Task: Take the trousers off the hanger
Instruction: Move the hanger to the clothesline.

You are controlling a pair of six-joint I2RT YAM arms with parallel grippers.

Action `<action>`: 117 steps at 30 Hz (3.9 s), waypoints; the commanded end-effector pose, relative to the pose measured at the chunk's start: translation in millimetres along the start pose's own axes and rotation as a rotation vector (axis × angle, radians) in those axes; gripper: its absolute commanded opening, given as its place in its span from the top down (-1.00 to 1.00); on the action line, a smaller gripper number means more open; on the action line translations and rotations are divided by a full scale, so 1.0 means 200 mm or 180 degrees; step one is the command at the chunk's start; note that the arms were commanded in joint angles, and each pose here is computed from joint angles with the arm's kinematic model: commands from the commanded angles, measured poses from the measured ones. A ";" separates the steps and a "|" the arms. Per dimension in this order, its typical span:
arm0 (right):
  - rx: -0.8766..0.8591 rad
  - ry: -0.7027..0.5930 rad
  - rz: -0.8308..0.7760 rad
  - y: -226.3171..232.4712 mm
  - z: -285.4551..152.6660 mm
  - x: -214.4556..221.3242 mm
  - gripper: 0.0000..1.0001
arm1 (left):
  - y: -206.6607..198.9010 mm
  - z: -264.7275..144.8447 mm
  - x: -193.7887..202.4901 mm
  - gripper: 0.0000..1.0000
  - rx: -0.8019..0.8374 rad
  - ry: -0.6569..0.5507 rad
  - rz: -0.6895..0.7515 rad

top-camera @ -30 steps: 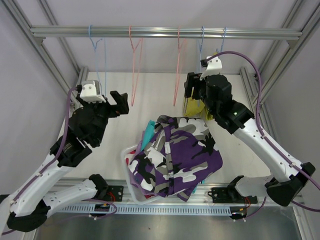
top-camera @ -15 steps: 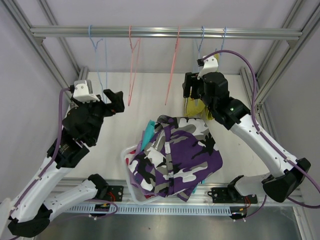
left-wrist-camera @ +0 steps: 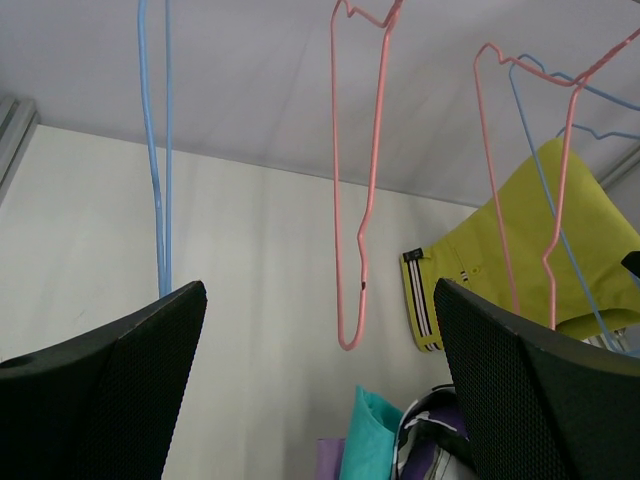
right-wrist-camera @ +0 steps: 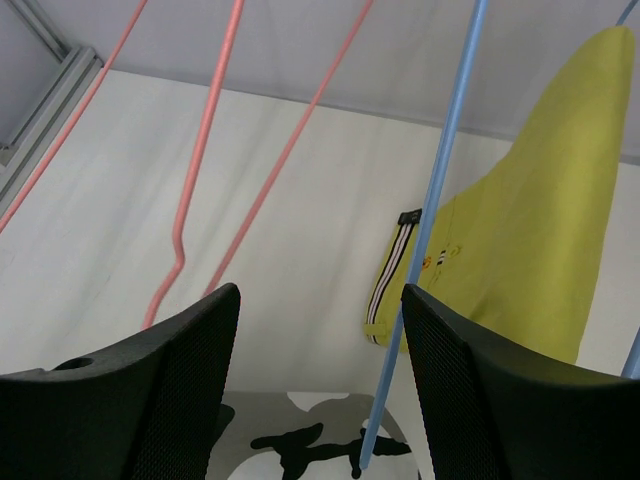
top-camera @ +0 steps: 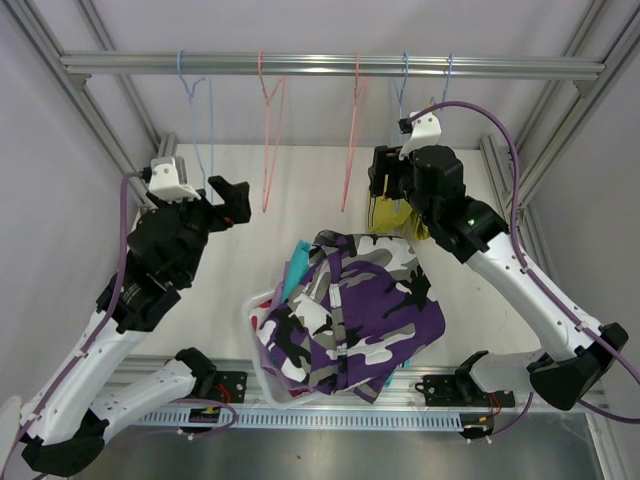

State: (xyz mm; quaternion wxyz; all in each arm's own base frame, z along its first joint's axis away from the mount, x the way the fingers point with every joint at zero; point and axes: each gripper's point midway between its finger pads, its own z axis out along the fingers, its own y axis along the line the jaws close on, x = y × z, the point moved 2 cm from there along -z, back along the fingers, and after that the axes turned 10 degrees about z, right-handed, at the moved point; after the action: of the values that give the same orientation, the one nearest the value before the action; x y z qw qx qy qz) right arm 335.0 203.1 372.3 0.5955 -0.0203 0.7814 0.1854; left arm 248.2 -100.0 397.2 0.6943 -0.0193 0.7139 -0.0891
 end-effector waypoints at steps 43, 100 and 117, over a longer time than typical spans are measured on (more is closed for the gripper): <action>0.0192 0.0157 -0.0026 -0.06 0.12 0.13 1.00 | 0.09 0.02 -0.02 -0.99 -0.0050 0.0012 -0.0271; -0.0229 0.0117 -0.0179 0.52 0.21 0.07 0.14 | 0.23 0.04 -0.04 -0.99 -0.0253 0.0034 -0.0531; -0.0427 -0.0055 -0.0039 0.46 -0.17 -0.06 -0.28 | 0.31 0.10 -0.02 -0.99 -0.0510 0.0149 -0.0183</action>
State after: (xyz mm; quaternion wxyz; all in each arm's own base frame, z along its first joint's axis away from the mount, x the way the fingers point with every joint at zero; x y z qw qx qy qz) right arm 300.1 290.2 405.4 0.5947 -0.0688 0.7689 0.2246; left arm 272.0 -52.3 378.8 0.6609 -0.0950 0.7391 -0.0895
